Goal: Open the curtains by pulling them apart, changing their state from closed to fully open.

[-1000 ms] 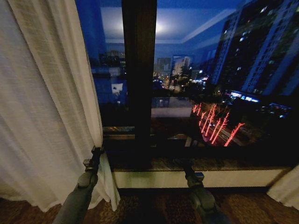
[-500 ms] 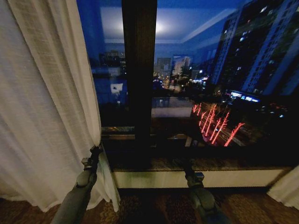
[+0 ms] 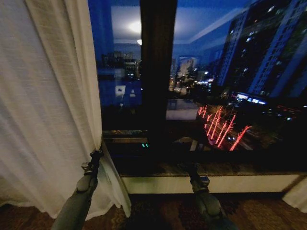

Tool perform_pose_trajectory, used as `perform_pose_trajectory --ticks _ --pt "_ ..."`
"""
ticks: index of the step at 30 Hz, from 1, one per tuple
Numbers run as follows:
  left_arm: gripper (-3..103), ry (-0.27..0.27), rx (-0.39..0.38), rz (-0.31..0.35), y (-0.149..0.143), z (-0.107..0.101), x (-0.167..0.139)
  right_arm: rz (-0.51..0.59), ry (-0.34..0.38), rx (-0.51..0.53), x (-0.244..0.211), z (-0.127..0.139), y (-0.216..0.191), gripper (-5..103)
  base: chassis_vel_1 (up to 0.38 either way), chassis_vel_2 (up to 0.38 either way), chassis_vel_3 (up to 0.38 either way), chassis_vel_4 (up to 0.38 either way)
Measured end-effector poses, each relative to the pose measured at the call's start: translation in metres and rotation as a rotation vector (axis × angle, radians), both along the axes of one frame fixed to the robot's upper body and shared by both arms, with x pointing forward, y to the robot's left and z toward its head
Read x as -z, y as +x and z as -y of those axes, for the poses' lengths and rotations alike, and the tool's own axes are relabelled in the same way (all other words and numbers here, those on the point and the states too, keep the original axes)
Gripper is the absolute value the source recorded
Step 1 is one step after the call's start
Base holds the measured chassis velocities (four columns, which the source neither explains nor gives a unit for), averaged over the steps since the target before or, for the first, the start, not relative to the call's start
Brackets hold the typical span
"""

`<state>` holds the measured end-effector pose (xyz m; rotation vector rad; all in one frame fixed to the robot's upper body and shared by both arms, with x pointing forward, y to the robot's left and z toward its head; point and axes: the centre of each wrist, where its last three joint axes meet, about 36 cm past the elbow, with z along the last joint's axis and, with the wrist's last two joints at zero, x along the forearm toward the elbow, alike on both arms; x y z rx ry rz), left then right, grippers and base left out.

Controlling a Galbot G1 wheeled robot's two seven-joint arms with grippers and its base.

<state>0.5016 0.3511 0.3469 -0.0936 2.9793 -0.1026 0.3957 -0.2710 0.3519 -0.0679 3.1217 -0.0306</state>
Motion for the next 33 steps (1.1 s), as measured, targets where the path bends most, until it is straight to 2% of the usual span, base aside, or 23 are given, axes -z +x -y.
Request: perform_pose_trajectory --ticks 33 --pt "0 0.000 -0.013 0.013 -0.0058 -0.0084 0.0010 0.000 0.000 0.000 0.0000 0.0000 0.0000 100 0.351 0.356 -0.351 -0.347"
